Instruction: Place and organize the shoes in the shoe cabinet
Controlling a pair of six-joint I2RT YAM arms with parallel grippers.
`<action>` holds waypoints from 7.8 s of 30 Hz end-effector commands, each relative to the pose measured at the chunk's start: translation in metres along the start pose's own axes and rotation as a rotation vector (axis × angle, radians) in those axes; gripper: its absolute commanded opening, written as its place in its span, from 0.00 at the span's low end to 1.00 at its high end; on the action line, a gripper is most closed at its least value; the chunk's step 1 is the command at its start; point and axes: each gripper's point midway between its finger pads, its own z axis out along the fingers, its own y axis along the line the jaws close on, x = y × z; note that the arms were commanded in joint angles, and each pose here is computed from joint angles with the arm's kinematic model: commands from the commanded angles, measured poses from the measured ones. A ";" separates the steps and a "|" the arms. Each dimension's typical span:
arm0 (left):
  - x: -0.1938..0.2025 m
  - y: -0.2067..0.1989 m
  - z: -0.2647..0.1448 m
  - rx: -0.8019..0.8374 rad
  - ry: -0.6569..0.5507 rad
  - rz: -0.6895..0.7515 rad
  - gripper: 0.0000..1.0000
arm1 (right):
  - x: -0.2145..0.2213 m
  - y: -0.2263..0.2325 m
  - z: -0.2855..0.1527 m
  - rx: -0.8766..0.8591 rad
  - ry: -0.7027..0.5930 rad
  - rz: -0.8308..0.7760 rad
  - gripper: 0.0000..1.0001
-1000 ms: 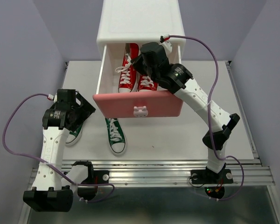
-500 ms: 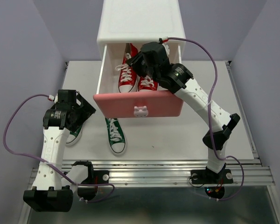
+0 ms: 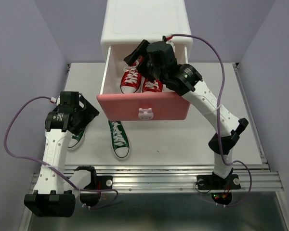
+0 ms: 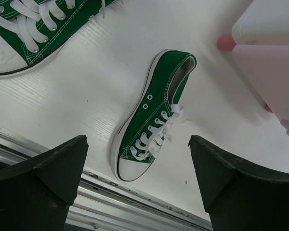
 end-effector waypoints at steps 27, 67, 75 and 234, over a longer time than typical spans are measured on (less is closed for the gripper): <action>-0.047 -0.044 -0.013 0.122 -0.122 -0.007 0.99 | -0.161 0.057 -0.103 -0.169 -0.527 -0.423 1.00; 0.022 -0.067 -0.162 0.663 -0.009 0.329 0.98 | -0.173 0.007 0.028 -0.161 -0.371 -0.298 1.00; -0.033 -0.118 -0.153 0.712 -0.112 0.243 0.99 | -0.168 -0.005 0.032 -0.117 -0.347 -0.327 1.00; 0.058 -0.289 0.035 0.471 -0.332 0.392 0.99 | -0.160 -0.063 0.041 0.038 -0.309 -0.622 1.00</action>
